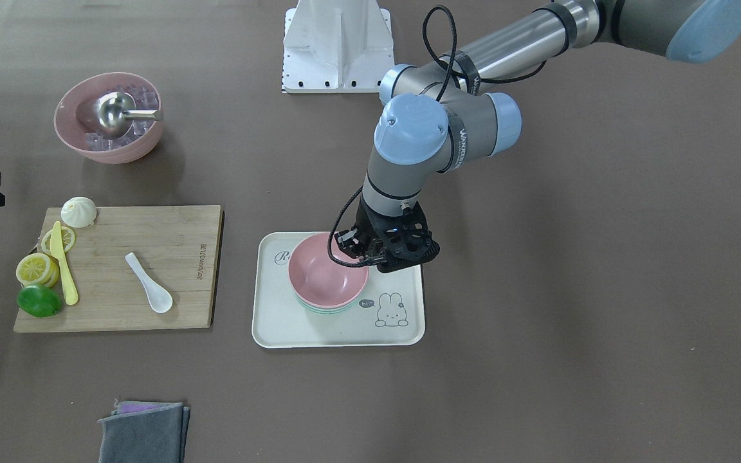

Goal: Stack pink bowl on green and place spoon
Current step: 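Lower the pink bowl onto the green bowl stack and open the left gripper, then withdraw the left arm while the right gripper moves over the white spoon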

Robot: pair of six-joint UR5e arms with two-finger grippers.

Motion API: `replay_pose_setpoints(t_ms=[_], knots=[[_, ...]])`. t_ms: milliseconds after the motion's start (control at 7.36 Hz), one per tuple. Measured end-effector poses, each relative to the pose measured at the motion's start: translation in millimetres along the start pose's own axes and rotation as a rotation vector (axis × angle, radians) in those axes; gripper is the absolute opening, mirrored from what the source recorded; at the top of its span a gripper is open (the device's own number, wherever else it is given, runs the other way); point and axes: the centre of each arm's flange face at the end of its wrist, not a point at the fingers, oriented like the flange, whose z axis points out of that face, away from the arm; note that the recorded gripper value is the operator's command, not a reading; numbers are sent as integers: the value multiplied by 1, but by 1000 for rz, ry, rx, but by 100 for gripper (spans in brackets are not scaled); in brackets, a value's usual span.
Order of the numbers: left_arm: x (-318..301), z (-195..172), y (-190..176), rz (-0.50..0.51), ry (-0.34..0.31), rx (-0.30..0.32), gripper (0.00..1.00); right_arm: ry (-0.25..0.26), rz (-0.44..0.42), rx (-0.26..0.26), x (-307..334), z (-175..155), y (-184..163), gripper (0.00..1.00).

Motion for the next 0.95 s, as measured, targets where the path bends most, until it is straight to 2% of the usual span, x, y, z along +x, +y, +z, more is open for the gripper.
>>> replay_pose_setpoints(t_ms=[136, 407, 679, 951], knots=[[0, -9, -4, 34, 13, -8, 99, 0, 0, -1, 0, 1, 0, 100], [-35, -44, -37, 88, 53, -81, 99, -2, -4, 3, -2, 1, -6, 100], [-150, -83, -79, 223, 73, -97, 99, -10, -28, 15, -15, 3, -26, 100], [-294, -127, -131, 375, 66, -88, 99, 3, -103, 40, -56, 13, -57, 100]])
